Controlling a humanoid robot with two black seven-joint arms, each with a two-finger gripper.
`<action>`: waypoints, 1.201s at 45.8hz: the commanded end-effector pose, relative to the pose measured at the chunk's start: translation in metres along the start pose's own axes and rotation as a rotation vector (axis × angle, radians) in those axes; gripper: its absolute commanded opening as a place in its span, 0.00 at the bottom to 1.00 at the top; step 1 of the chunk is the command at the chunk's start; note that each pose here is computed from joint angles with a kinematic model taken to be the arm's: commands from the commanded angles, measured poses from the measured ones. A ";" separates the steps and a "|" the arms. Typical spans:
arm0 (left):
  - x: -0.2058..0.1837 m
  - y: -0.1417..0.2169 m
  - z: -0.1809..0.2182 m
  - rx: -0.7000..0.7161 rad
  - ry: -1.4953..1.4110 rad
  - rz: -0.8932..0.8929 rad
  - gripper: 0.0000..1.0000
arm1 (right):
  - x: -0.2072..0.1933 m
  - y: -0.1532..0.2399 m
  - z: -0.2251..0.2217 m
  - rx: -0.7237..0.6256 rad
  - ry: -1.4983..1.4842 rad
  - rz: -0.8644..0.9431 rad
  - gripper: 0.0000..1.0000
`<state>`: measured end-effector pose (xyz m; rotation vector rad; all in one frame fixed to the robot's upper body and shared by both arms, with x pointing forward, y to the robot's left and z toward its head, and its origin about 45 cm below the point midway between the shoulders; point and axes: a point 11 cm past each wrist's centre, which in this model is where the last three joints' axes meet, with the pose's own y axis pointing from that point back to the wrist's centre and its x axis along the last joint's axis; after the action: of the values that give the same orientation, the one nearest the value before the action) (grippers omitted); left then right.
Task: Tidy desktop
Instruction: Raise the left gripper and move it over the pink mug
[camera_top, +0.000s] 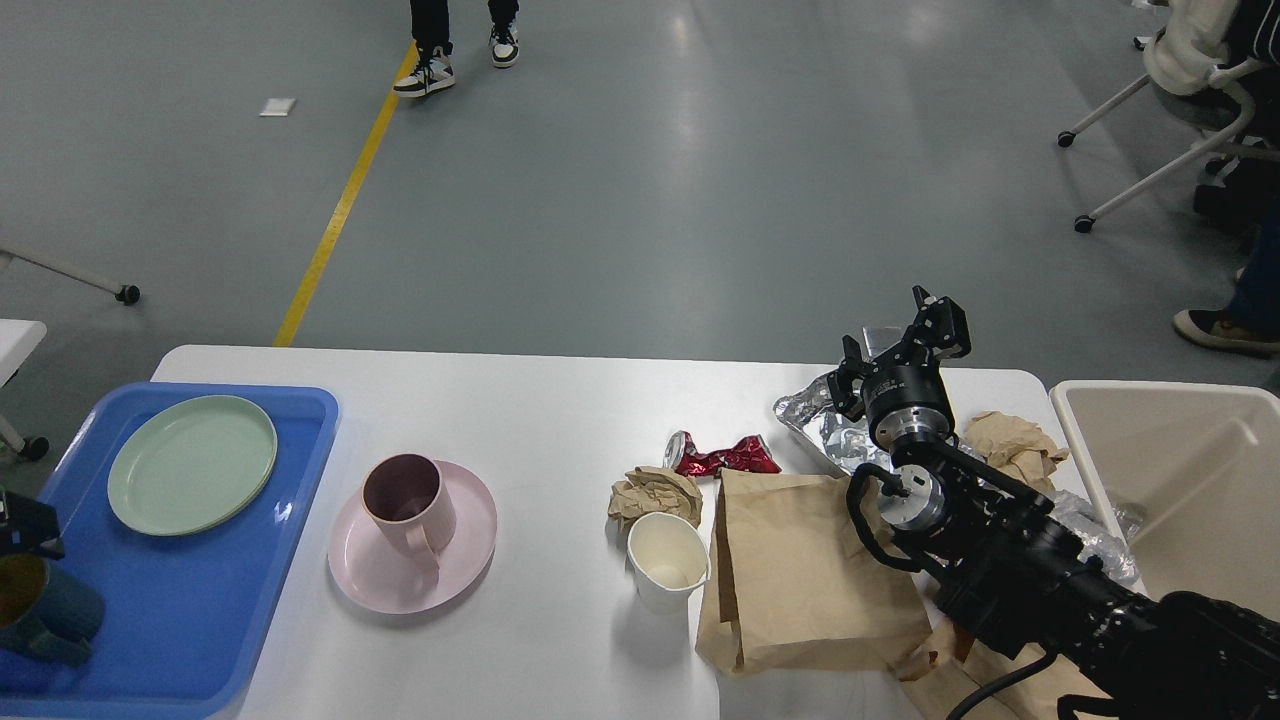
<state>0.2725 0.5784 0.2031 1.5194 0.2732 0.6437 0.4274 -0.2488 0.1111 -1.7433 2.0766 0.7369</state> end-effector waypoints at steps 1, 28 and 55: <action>0.009 0.038 0.037 -0.022 -0.076 -0.013 0.89 | 0.000 0.000 0.000 0.001 0.001 0.001 1.00; -0.053 0.185 0.287 -0.182 -0.339 -0.010 0.89 | 0.001 0.000 0.000 -0.001 0.002 0.002 1.00; -0.118 0.229 0.346 -0.279 -0.399 -0.015 0.89 | 0.000 0.000 0.000 0.001 0.001 0.001 1.00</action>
<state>0.3159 0.2076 0.4226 1.3444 -0.1147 0.3328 0.4274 -0.2492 0.1108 -1.7428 2.0785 0.7370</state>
